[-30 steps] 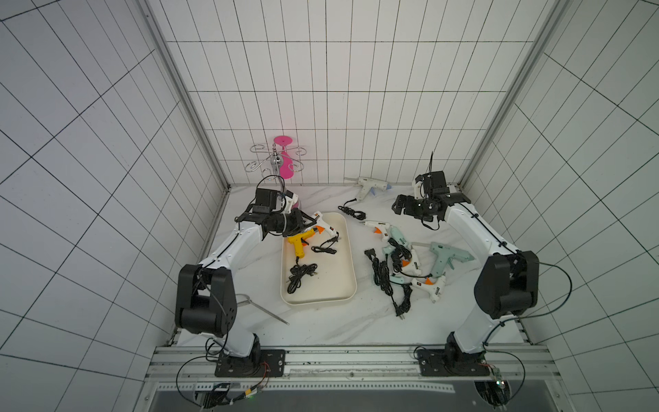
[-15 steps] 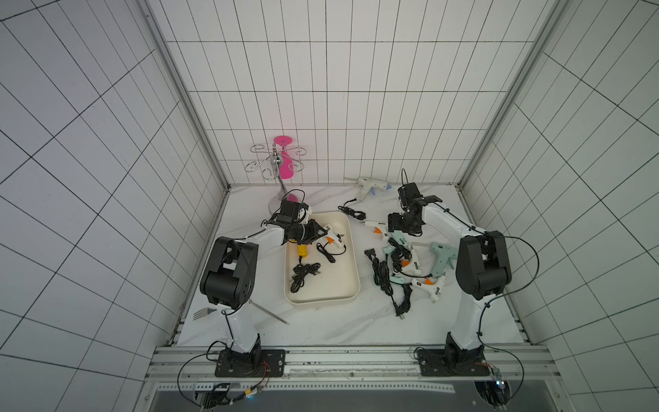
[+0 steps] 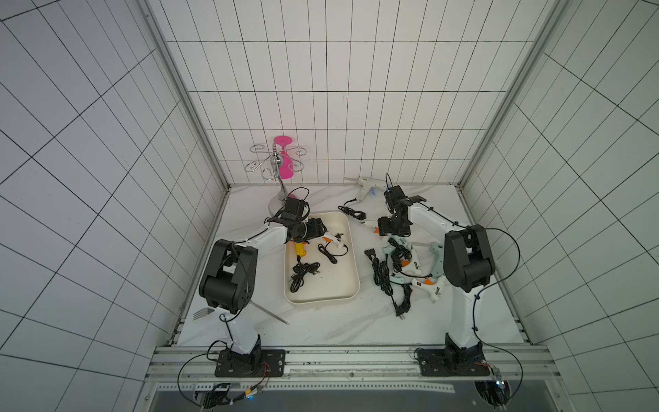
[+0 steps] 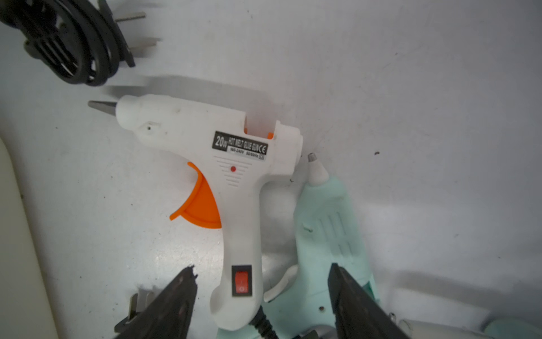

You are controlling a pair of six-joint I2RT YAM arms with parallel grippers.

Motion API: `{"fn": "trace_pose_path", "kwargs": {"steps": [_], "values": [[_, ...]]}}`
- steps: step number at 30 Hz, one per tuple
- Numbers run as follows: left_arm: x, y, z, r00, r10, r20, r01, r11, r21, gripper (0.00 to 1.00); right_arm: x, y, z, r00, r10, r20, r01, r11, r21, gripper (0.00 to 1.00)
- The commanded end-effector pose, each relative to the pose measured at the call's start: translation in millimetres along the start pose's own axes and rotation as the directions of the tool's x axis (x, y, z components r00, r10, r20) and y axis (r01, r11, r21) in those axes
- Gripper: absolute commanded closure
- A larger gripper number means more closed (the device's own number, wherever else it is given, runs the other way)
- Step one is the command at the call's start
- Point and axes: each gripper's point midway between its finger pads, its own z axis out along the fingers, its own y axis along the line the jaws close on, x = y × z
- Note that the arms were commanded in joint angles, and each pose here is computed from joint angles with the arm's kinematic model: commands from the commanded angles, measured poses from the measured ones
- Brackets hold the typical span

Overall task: Put the hot melt glue gun into the storage box
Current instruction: Place the hot melt adhesive gun in the storage box, then pick up the hot melt adhesive gun from the center of the board.

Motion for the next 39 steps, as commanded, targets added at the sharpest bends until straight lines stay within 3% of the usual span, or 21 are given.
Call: {"fn": "trace_pose_path", "kwargs": {"steps": [1,14,19,27,30,39], "values": [[-26.2,-14.9,-34.7,0.993,0.093,0.066,-0.091,0.995,-0.037,0.22,1.6,2.5,5.6,1.0,-0.002,-0.027,0.002,1.0,0.004,0.29],[-30.3,-56.1,-88.6,0.979,0.157,0.13,-0.165,0.985,0.049,0.22,5.1,1.8,38.8,0.996,-0.021,-0.091,0.026,0.998,0.05,0.44],[-31.6,-66.1,-93.5,0.979,0.153,0.132,-0.166,0.982,0.092,0.22,4.9,9.0,45.2,0.991,-0.045,-0.126,0.052,0.997,0.052,0.46],[-19.2,-66.0,-92.5,0.986,0.121,0.113,-0.135,0.982,0.131,0.22,25.0,-1.7,54.6,0.965,-0.151,-0.214,0.196,0.958,0.208,0.52],[-12.1,-63.8,-91.6,0.989,0.108,0.1,-0.121,0.983,0.139,0.22,28.8,-3.6,42.6,0.961,-0.175,-0.215,0.227,0.942,0.249,0.49],[-6.2,-57.9,-85.6,0.995,0.057,0.079,-0.068,0.989,0.133,0.23,35.6,12.6,44.8,0.922,-0.315,-0.226,0.367,0.896,0.248,0.52]]}}
